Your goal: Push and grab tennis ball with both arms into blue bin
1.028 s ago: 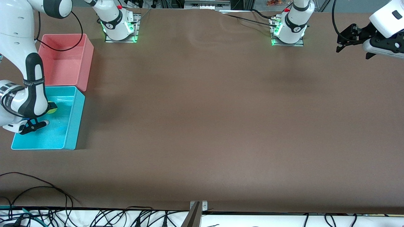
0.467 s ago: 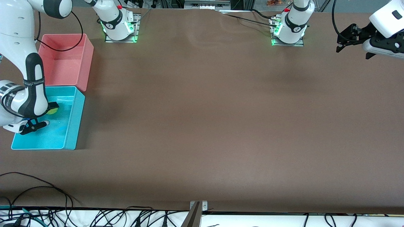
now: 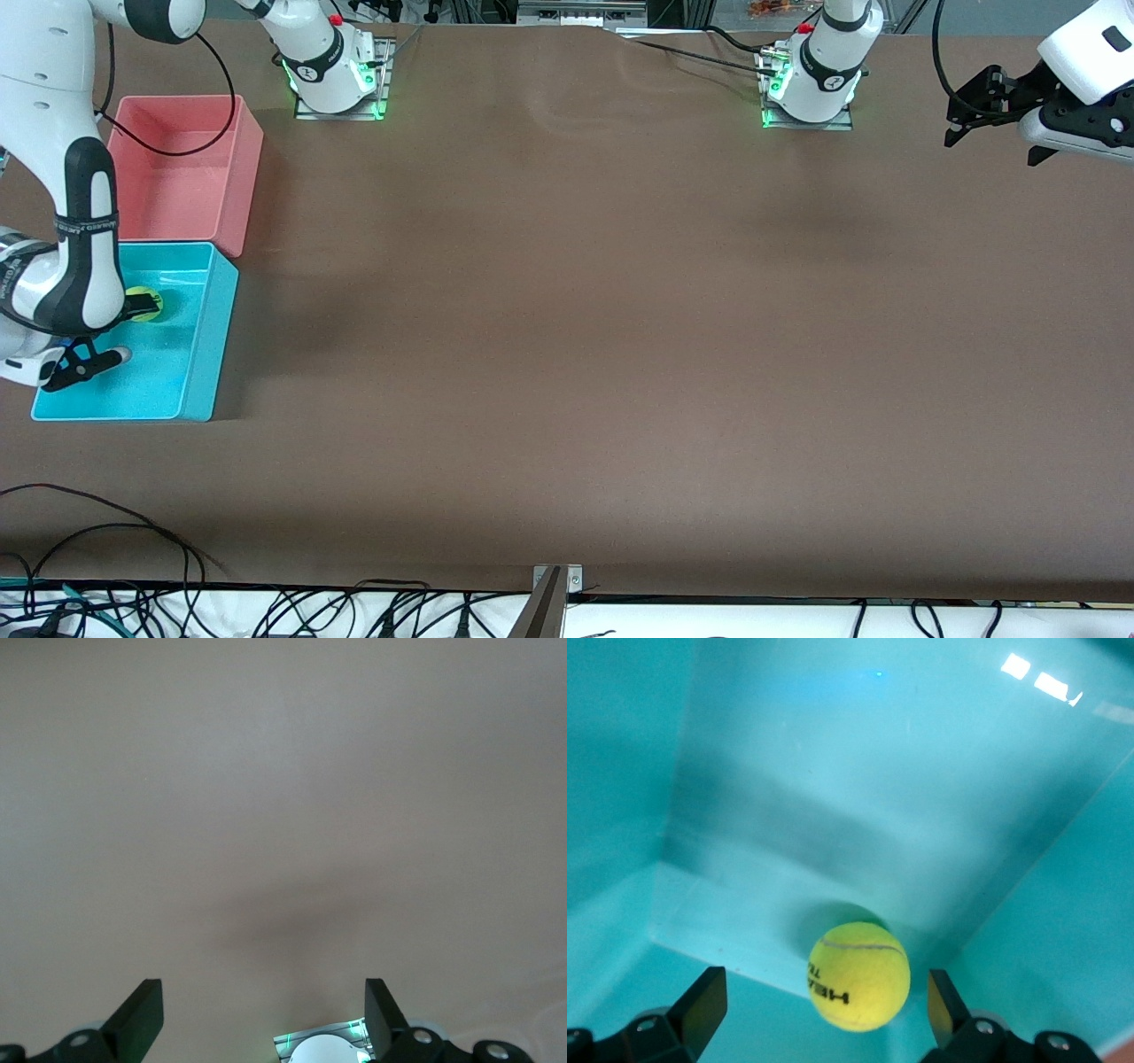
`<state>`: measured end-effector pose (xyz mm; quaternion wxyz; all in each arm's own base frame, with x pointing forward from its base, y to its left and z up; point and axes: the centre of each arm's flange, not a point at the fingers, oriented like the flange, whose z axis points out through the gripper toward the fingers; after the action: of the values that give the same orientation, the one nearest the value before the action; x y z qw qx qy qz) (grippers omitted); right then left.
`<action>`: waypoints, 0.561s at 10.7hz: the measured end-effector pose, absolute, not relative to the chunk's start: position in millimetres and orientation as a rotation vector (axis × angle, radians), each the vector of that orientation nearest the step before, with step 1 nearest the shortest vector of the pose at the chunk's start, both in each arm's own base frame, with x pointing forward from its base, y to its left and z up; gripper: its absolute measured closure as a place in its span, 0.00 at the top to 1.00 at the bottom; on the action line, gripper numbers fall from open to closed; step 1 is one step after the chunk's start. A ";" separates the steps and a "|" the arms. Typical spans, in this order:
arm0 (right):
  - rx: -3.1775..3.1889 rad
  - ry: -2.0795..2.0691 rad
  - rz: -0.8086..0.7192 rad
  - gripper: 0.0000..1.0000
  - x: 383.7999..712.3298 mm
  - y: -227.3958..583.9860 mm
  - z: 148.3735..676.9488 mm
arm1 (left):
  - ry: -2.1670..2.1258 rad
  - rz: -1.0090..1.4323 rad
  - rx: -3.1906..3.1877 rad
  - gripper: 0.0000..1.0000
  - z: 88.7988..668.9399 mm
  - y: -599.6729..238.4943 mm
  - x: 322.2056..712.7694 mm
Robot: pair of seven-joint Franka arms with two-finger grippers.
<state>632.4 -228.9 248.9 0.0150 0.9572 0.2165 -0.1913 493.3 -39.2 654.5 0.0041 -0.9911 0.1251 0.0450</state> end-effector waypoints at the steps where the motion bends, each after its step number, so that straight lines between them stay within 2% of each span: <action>1: 2.974 0.697 -0.566 1.00 644.6 -217.2 270.6 | 0.393 0.139 -3.105 1.00 655.0 -39.7 493.2; 6: 2.991 0.813 -0.299 1.00 688.0 -148.6 391.8 | 0.383 0.140 -3.108 1.00 654.9 -36.1 493.7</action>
<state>688.0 -148.6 391.8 0.0140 0.9604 0.2610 -0.0960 493.7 -36.1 654.9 0.0037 -0.9915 0.1222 0.0448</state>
